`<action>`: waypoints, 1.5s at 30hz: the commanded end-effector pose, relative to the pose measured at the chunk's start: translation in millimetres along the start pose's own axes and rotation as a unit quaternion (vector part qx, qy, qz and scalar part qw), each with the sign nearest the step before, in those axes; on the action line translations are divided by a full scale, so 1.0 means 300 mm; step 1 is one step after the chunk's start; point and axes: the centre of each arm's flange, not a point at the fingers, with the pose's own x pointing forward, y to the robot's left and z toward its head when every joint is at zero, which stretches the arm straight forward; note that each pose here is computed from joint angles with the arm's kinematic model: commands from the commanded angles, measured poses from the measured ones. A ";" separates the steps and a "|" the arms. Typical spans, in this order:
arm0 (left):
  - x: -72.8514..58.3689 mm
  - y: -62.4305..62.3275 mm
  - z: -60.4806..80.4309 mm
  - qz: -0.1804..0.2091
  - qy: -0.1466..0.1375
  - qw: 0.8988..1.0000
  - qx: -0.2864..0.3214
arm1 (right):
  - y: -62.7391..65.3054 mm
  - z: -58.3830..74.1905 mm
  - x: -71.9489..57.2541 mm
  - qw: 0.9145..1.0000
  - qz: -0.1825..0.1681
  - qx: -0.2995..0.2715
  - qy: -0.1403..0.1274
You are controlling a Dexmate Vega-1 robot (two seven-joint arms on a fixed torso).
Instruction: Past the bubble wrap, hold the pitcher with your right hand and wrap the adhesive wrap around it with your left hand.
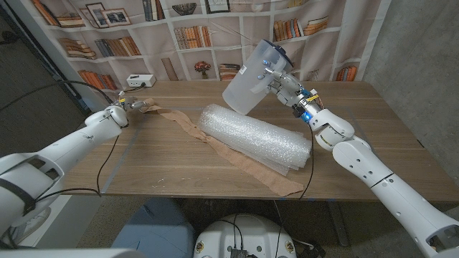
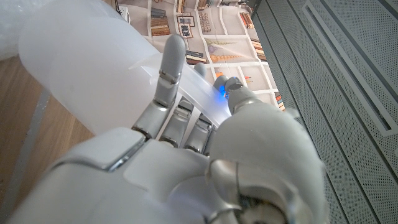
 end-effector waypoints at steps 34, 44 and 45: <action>0.074 -0.028 0.030 -0.026 0.014 0.999 0.018 | -0.038 -0.014 0.039 1.000 -0.005 0.006 0.008; 0.076 -0.041 0.026 -0.031 0.018 0.999 0.022 | -0.041 -0.017 0.046 1.000 -0.004 0.006 0.009; 0.076 -0.042 0.026 -0.032 0.019 0.999 0.022 | -0.041 -0.017 0.046 1.000 -0.004 0.006 0.009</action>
